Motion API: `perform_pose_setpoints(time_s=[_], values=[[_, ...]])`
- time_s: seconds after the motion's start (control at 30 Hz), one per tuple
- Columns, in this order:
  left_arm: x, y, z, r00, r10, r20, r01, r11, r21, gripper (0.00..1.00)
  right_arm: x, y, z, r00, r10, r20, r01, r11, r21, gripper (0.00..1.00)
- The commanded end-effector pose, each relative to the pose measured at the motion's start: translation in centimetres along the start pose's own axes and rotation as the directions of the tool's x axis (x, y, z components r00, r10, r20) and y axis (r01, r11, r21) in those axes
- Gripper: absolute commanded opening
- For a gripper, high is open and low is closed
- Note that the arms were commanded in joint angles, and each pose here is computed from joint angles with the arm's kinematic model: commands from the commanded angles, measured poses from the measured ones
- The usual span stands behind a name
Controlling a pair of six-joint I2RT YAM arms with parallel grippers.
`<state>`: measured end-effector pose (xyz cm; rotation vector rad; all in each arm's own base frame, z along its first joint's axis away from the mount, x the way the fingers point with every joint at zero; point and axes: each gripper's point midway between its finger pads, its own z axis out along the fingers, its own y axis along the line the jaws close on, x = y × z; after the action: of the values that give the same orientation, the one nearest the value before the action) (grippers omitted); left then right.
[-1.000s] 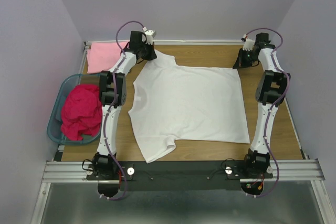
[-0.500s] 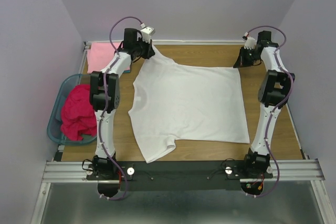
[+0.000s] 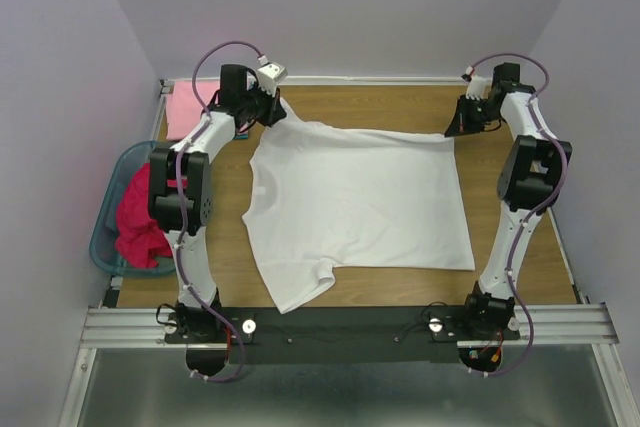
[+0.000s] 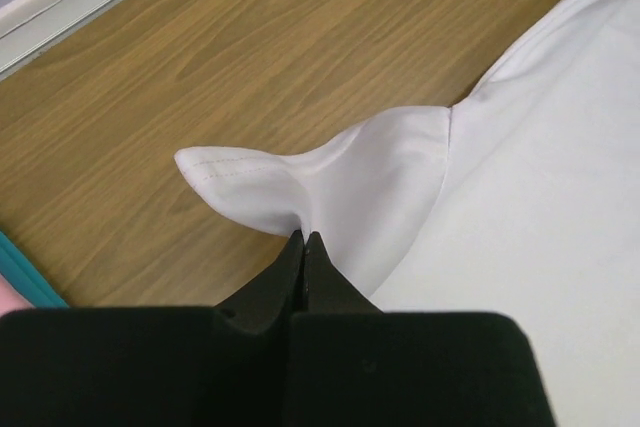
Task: Fold and stack the t-shirts
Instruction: Fold the tshirt
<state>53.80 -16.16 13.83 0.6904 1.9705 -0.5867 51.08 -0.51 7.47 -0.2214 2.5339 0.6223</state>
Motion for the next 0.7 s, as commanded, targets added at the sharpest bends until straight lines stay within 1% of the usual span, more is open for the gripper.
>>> perform_pose_setpoints(time_s=[0.0,0.03,0.07,0.13,0.2,0.23,0.37,0.6,0.67], values=[[-1.8,-1.3,-2.1,0.995,0.081,0.051,-0.082,0.996,0.022,0.0,-0.2,1.8,-2.3,0.999,-0.044,0.022,0.045,0.999,-0.022,0.01],[-0.7,-1.6,-2.2,0.996,0.084,0.034,-0.085,0.996,0.026,0.0,-0.1,2.0,-2.4,0.999,-0.044,0.022,0.045,0.999,-0.022,0.01],[-1.0,-1.8,-2.7,0.995,0.095,0.039,-0.096,0.995,0.025,0.0,0.0,2.0,-2.7,0.999,-0.05,0.021,0.05,0.999,-0.021,0.01],[0.2,-2.4,-3.2,0.996,0.09,0.021,-0.091,0.995,0.032,0.0,0.5,2.4,-3.0,0.999,-0.053,0.012,0.053,0.998,-0.023,0.0],[0.3,-3.0,-3.9,0.994,0.11,0.024,-0.11,0.993,0.036,0.0,1.0,2.4,-3.2,0.998,-0.06,0.006,0.06,0.998,-0.021,0.0],[1.3,-3.4,-4.1,0.995,0.103,0.007,-0.103,0.994,0.043,0.0,1.4,2.6,-3.4,0.998,-0.067,-0.002,0.067,0.998,-0.02,0.01],[2.5,-4.2,-5.5,0.989,0.145,-0.011,-0.144,0.989,0.037,0.0,3.1,3.0,-3.7,0.997,-0.073,-0.03,0.073,0.997,-0.025,0.0],[5.4,-5.5,-6.2,0.982,0.178,-0.067,-0.174,0.982,0.066,0.0,6.6,3.1,-3.5,0.992,-0.083,-0.099,0.081,0.996,-0.031,0.01],[6.8,-5.8,-6.1,0.977,0.188,-0.097,-0.181,0.98,0.077,0.0,7.3,3.0,-3.4,0.99,-0.084,-0.115,0.081,0.996,-0.029,0.01]])
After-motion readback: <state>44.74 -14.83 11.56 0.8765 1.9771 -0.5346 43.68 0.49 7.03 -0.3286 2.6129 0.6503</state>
